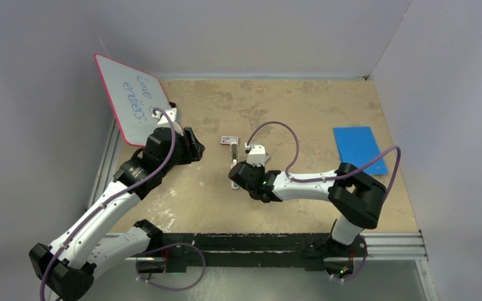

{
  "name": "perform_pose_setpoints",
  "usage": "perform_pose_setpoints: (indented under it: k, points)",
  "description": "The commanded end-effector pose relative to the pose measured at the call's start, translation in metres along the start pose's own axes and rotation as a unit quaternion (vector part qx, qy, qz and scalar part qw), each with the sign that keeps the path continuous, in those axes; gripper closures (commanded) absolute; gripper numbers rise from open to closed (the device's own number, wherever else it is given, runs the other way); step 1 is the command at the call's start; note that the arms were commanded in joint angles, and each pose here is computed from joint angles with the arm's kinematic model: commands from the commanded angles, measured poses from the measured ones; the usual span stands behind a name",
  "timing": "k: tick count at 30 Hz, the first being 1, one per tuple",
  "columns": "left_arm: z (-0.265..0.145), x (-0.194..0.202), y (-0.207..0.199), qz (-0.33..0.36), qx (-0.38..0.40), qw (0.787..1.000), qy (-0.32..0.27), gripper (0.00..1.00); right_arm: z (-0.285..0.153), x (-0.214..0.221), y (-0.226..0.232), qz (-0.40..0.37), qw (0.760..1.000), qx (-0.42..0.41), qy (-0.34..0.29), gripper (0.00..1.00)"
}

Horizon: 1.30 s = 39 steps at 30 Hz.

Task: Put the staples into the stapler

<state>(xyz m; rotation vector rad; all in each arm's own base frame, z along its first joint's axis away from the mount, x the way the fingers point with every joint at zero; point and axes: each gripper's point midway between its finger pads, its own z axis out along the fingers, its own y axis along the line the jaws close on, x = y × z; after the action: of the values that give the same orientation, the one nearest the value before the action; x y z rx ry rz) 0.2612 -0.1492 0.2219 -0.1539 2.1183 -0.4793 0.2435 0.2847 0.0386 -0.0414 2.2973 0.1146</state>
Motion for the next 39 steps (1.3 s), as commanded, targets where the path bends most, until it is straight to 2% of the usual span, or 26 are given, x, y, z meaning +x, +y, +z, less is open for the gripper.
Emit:
perform_pose_setpoints:
  k: [1, 9, 17, 28, 39]
  points:
    - [0.0, -0.007, -0.001, -0.001, 0.001, 1.0, -0.011, 0.5, 0.005, 0.006, -0.006, -0.006, 1.0, 0.012, -0.001, 0.85]
    - [0.001, -0.007, -0.001, -0.001, 0.002, 1.0, -0.01, 0.5, 0.001, 0.0, -0.007, -0.003, 1.0, 0.014, -0.007, 0.85]
    - [0.001, -0.006, -0.001, 0.0, 0.001, 1.0, -0.009, 0.5, -0.014, -0.029, 0.004, 0.01, 0.999, -0.031, -0.041, 0.84]
    - [0.003, -0.005, 0.0, 0.001, -0.004, 1.0, -0.008, 0.5, -0.009, -0.026, 0.007, -0.025, 0.995, -0.079, -0.05, 0.84]
    - [0.004, -0.004, 0.001, 0.001, -0.007, 1.0, -0.006, 0.5, -0.005, -0.022, 0.006, -0.044, 0.994, -0.08, -0.052, 0.84]
